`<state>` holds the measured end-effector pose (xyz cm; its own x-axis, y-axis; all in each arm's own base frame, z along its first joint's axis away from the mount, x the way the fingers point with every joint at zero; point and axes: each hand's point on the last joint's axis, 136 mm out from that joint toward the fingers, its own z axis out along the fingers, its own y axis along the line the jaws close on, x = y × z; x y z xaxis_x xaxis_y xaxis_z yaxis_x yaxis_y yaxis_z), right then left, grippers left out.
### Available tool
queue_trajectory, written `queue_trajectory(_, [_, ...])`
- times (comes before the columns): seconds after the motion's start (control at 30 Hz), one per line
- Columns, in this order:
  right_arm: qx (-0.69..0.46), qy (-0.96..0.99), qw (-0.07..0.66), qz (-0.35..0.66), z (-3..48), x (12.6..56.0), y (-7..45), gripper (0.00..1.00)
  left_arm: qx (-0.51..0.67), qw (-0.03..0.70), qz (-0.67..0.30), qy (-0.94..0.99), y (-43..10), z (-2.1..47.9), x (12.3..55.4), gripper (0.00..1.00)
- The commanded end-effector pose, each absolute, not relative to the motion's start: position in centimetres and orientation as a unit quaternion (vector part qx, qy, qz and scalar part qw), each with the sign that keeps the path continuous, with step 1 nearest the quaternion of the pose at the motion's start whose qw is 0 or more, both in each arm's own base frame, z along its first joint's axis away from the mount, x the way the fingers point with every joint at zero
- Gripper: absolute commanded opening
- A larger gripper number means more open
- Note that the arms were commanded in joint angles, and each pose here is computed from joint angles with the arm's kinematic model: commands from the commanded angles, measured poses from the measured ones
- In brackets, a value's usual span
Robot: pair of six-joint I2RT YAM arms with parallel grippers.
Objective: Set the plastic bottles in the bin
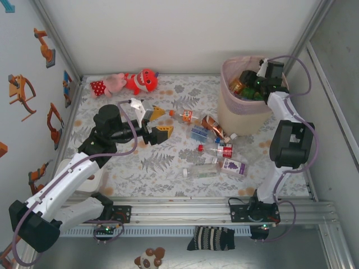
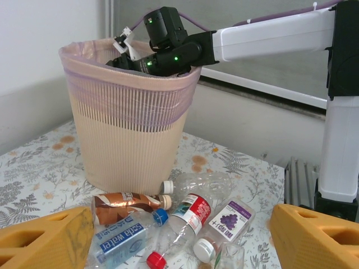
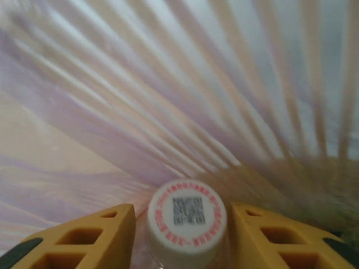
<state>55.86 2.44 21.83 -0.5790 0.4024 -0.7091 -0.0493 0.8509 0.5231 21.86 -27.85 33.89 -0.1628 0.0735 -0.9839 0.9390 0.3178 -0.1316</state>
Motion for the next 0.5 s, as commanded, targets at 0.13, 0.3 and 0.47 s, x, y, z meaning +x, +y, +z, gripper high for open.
queue_trajectory(0.13, [0.072, 0.843, 0.495, 0.196, 28.7, 54.0, 1.7, 0.52, 0.391, 0.512, -0.420, 0.639, -27.6, 33.6, 22.0, 0.81])
queue_trajectory(0.3, [0.056, 0.831, 0.524, 0.176, 32.7, 52.1, 1.4, 0.52, 0.383, 0.506, -0.411, 0.655, -27.7, 32.9, 22.9, 0.79])
queue_trajectory(0.47, [0.043, 0.820, 0.545, 0.170, 35.8, 50.3, 1.5, 0.52, 0.391, 0.485, -0.405, 0.669, -28.2, 32.0, 23.3, 0.78])
